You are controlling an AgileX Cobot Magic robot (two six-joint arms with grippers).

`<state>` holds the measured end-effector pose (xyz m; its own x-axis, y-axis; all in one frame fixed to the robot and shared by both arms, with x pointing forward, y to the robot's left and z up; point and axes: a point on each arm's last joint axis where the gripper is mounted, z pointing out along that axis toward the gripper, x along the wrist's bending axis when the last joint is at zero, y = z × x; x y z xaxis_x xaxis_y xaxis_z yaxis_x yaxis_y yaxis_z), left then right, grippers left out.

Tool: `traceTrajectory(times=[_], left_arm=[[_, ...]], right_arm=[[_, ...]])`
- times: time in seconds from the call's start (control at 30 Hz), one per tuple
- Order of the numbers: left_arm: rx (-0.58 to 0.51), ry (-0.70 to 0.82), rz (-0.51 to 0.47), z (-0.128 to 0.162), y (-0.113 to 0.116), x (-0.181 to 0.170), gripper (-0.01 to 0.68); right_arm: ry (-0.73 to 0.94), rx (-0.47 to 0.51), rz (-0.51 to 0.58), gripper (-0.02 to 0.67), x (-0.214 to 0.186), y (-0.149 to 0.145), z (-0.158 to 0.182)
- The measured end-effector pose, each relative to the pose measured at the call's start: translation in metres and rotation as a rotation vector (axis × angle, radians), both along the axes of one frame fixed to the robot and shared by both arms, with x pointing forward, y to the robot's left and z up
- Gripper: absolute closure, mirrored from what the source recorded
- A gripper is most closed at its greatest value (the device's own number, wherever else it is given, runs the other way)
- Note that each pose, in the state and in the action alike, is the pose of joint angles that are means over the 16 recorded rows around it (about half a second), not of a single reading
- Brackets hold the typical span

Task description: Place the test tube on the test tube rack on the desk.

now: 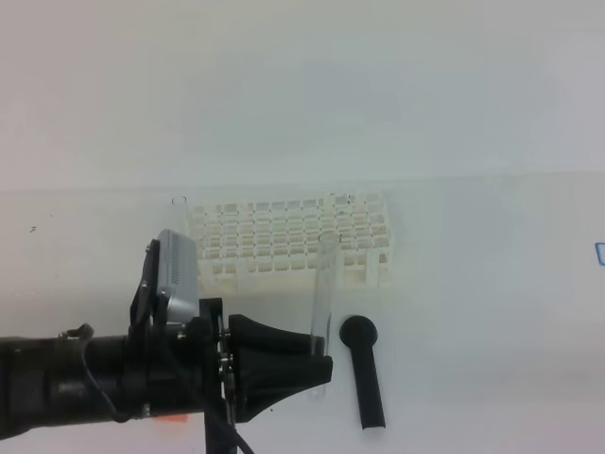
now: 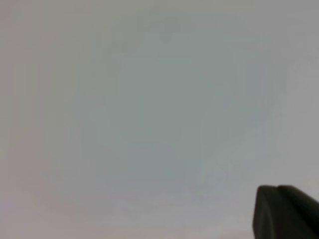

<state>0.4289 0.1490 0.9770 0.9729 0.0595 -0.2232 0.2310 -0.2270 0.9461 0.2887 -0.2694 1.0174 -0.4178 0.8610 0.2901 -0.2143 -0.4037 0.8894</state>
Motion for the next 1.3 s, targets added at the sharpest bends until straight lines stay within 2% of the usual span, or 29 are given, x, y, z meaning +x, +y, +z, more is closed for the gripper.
traceTrajectory(times=[0.2,0.33,0.47,0.7,0.87,1.13,1.3], left_arm=[[0.004,0.001,-0.002,-0.003,0.000,0.000,0.562],[0.007,0.005,-0.003,-0.004,0.000,-0.001,0.562],[0.008,0.009,-0.003,-0.005,0.000,-0.001,0.562],[0.008,0.015,-0.002,-0.005,0.000,-0.001,0.562],[0.008,0.019,-0.001,-0.005,0.000,-0.001,0.562],[0.009,0.026,0.000,-0.005,0.000,-0.001,0.562],[0.012,0.034,-0.002,-0.006,0.000,-0.001,0.562]], right_arm=[[0.125,-0.232,0.133,0.650,0.005,0.015,-0.004],[0.166,-0.335,0.226,0.650,0.007,0.023,-0.004],[0.162,-0.376,0.278,0.650,0.008,0.027,-0.001],[0.146,-0.394,0.293,0.650,0.013,0.028,0.005],[0.158,-0.489,0.336,0.650,0.018,0.031,0.011],[0.195,-0.631,0.479,0.650,0.036,0.040,0.025],[0.205,-0.659,0.591,0.650,0.051,0.049,0.027]])
